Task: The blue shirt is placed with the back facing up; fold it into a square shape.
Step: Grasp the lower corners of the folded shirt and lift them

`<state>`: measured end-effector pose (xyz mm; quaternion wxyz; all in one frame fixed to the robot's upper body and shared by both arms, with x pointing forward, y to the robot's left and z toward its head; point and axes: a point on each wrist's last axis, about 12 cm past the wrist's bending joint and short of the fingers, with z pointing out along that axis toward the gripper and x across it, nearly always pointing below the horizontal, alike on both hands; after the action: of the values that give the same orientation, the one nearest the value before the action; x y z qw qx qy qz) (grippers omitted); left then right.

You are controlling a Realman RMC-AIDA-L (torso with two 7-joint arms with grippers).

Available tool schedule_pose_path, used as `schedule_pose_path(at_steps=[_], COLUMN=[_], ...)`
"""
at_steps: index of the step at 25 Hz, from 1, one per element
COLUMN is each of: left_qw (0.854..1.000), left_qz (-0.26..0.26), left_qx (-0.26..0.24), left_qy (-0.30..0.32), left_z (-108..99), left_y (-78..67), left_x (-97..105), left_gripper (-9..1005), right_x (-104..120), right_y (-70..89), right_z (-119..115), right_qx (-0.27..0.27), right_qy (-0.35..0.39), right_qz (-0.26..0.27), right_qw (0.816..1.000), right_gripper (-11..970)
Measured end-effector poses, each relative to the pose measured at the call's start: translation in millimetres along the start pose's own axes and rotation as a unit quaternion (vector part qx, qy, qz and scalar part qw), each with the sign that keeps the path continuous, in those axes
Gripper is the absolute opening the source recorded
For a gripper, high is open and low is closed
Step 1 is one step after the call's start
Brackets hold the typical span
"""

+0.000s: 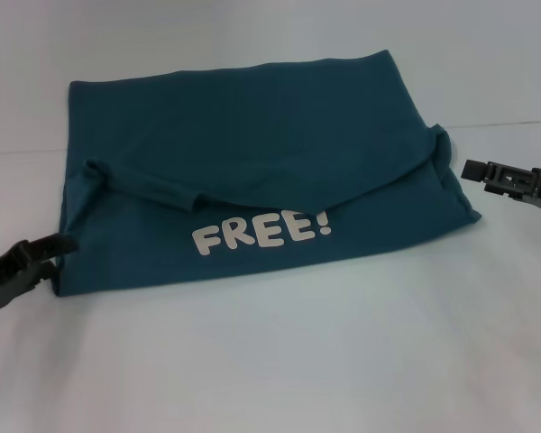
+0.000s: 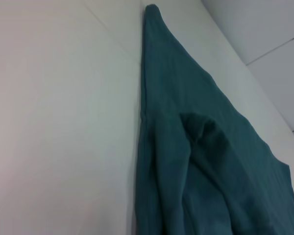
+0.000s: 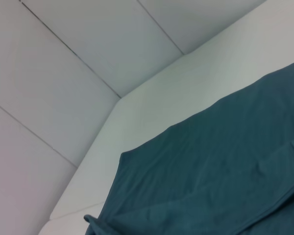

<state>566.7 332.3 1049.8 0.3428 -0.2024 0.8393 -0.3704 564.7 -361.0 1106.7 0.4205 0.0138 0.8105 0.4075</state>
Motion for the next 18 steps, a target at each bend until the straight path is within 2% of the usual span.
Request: schedule_pose_path(at_steps=[11, 18], left_qw=[1.000, 1.000], left_qz=[0.010, 0.015], left_qx=[-0.003, -0.006], left_qy=[0.026, 0.020], left_z=[9, 10], left_y=[-2.6, -4.5], left_x=[14, 12], left_gripper=[600, 601], right_x=[1, 1], right_y=[-3.2, -2.6], right_z=[-4, -3], right_qx=[0.003, 0.002], right_qy=[-0.011, -0.009], right_qz=[0.010, 0.010], right_qw=[1.000, 1.000], right_gripper=[852, 854])
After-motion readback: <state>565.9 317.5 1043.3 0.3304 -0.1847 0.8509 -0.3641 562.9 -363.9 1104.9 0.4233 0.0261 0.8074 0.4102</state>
